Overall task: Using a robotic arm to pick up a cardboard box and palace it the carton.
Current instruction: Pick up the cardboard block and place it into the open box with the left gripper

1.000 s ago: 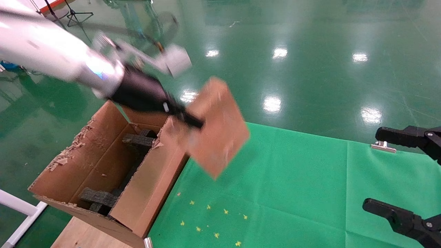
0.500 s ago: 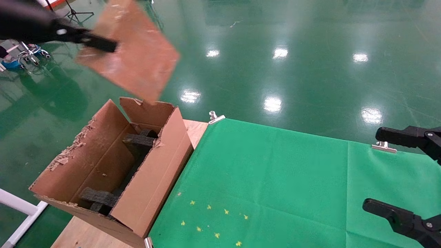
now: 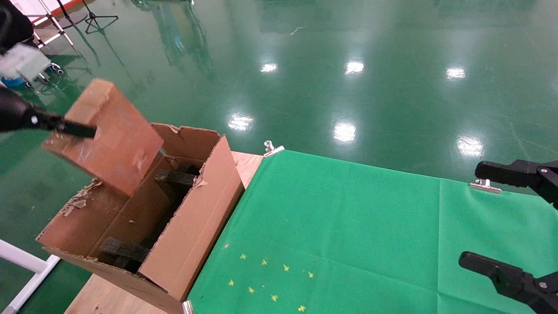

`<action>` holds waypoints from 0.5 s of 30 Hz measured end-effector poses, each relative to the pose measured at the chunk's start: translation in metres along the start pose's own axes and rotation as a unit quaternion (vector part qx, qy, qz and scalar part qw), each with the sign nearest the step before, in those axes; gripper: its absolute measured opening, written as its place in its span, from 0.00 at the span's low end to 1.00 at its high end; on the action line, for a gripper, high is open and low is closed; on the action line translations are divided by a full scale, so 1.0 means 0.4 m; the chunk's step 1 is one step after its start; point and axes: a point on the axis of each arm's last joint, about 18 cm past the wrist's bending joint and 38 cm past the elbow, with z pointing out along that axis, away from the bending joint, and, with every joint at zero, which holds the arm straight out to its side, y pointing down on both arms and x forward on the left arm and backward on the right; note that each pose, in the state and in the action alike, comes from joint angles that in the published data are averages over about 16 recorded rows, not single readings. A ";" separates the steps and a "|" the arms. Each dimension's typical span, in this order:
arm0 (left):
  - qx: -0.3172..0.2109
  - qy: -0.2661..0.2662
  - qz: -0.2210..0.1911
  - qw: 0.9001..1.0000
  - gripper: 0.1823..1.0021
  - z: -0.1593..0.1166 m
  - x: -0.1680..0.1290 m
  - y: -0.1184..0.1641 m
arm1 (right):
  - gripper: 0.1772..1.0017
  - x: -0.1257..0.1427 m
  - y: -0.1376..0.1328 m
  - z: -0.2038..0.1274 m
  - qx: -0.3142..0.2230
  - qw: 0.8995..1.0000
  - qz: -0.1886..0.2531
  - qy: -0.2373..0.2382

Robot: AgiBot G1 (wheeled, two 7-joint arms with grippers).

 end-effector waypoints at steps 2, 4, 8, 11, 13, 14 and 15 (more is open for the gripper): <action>-0.007 0.000 -0.008 1.000 0.11 0.021 -0.017 0.031 | 1.00 0.000 0.000 0.000 0.000 1.000 0.000 0.000; -0.014 -0.001 -0.015 1.000 0.11 0.042 -0.033 0.062 | 1.00 0.000 0.000 0.000 0.000 1.000 0.000 0.000; -0.027 -0.005 -0.026 0.999 0.11 0.085 -0.059 0.119 | 1.00 0.000 0.000 0.000 0.000 1.000 0.000 0.000; -0.038 -0.010 -0.031 0.999 0.11 0.117 -0.073 0.156 | 1.00 0.000 0.000 0.000 0.000 1.000 0.000 0.000; -0.045 -0.013 -0.032 0.998 0.11 0.136 -0.081 0.177 | 1.00 0.000 0.000 0.000 0.000 1.000 0.000 0.000; -0.048 -0.015 -0.032 0.998 0.11 0.146 -0.083 0.187 | 1.00 0.000 0.000 0.000 0.000 1.000 0.000 0.000; -0.052 -0.017 -0.032 0.998 0.11 0.154 -0.086 0.195 | 1.00 0.000 0.000 0.000 0.000 1.000 0.000 0.000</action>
